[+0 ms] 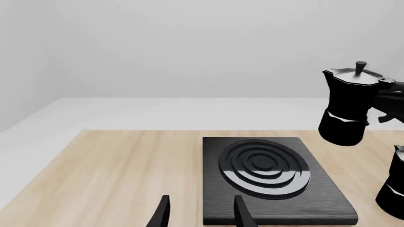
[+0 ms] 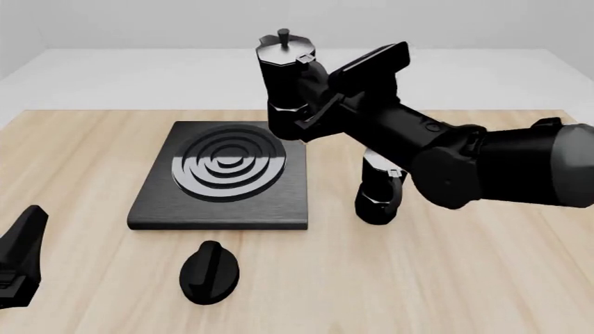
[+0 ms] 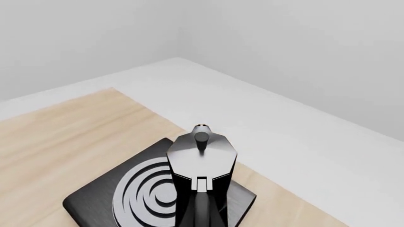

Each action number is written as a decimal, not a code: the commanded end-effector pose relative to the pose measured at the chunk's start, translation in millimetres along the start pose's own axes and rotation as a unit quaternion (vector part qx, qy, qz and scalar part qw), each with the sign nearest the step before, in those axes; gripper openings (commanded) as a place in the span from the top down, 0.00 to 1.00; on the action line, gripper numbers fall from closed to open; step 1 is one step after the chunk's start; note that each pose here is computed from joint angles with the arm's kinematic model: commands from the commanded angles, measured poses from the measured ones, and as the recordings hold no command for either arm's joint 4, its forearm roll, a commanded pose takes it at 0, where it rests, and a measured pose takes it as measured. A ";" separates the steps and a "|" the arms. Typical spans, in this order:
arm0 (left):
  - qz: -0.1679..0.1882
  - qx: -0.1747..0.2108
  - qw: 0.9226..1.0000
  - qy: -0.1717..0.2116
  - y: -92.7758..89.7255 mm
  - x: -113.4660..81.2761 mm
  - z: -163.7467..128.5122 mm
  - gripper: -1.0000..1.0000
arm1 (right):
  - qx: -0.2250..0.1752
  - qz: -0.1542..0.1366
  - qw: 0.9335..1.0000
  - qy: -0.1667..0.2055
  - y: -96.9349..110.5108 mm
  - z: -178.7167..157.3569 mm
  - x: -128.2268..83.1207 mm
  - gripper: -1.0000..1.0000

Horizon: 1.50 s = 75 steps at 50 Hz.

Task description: Put the right moka pot on the stove.

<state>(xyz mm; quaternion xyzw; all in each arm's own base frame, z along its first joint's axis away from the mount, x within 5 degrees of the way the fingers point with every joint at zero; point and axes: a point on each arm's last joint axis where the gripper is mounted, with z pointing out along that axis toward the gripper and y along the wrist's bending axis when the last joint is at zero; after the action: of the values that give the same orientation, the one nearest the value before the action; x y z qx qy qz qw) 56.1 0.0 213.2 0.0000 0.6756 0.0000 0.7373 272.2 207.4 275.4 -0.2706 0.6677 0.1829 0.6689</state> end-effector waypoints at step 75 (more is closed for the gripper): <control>0.000 0.000 1.000 0.000 0.0 0.0 0.0 0.00 | -0.051 0.034 0.998 0.006 56.9 129.0 74.0 1.00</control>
<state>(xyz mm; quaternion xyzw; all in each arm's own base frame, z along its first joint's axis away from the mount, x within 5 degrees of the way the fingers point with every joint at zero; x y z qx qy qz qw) 56.1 0.0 213.2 0.0000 0.6756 0.0000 0.7373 339.1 316.0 185.4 -0.2943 0.6823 0.2256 0.6301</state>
